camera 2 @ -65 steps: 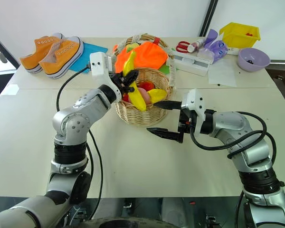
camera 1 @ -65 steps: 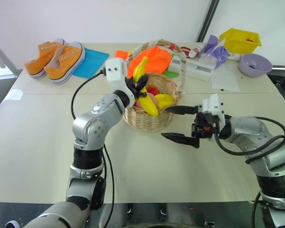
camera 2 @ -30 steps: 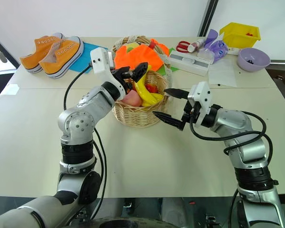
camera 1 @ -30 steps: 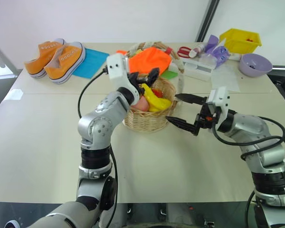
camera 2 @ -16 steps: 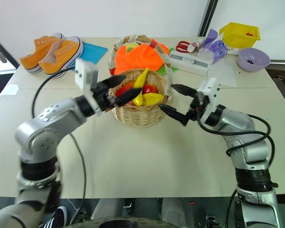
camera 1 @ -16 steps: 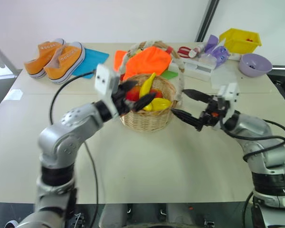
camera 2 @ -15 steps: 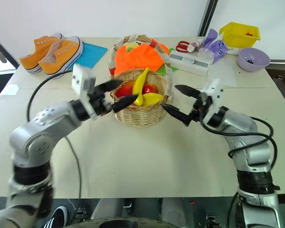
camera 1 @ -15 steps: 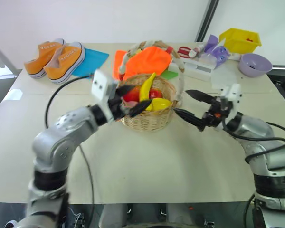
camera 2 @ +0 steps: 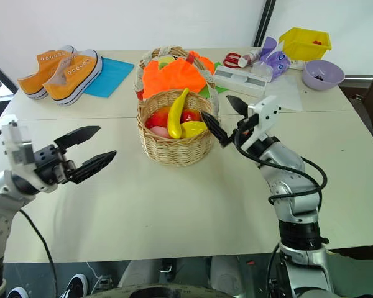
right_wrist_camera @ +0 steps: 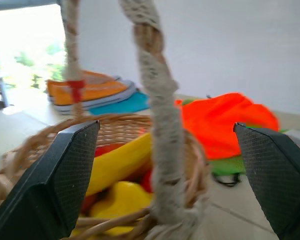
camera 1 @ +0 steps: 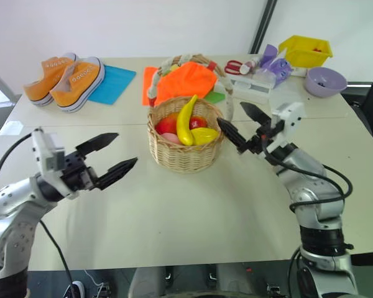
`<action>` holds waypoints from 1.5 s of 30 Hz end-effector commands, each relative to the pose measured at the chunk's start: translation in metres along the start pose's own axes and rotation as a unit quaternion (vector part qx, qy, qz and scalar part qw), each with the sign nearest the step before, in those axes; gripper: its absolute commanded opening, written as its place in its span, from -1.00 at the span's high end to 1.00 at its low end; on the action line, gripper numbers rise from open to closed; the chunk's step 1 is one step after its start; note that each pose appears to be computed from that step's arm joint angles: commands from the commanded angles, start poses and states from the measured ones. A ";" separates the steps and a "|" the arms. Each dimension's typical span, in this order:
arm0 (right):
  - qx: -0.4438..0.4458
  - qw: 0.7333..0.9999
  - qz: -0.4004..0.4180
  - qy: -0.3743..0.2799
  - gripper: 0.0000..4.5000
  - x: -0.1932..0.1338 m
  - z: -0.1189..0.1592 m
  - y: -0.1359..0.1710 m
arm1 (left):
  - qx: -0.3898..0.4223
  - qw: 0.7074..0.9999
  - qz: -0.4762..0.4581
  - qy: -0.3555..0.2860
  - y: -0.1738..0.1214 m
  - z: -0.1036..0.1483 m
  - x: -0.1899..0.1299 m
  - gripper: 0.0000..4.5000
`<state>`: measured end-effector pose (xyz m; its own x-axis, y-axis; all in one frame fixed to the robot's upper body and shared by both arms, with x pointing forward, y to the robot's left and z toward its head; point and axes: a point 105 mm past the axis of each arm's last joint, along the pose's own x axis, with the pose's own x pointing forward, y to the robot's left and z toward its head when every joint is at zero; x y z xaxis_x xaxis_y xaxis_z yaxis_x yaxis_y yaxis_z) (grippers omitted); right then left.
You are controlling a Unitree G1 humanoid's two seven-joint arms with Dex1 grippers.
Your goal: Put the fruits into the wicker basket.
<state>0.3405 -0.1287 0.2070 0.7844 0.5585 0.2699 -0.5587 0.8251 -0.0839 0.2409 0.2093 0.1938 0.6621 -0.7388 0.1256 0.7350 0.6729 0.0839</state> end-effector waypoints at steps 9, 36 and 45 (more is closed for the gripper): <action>-0.026 1.000 0.007 -0.017 -0.16 0.017 0.006 0.001 | 0.022 1.000 0.012 -0.007 -0.007 -0.003 -0.024 -1.00; -0.162 0.930 -0.330 0.010 0.99 -0.189 0.066 -0.153 | -0.051 0.966 -0.250 -0.045 -0.059 -0.013 0.074 -1.00; -0.197 0.903 -0.381 -0.010 0.16 -0.198 0.065 -0.145 | -0.048 0.962 -0.265 -0.042 -0.053 -0.016 0.084 -1.00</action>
<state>0.2565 -0.3661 0.2043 0.9408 -0.1555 0.3011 0.2150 0.9607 -0.1755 0.2609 0.1126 0.1794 0.1920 -0.9679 0.1619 0.9787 0.2010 0.0411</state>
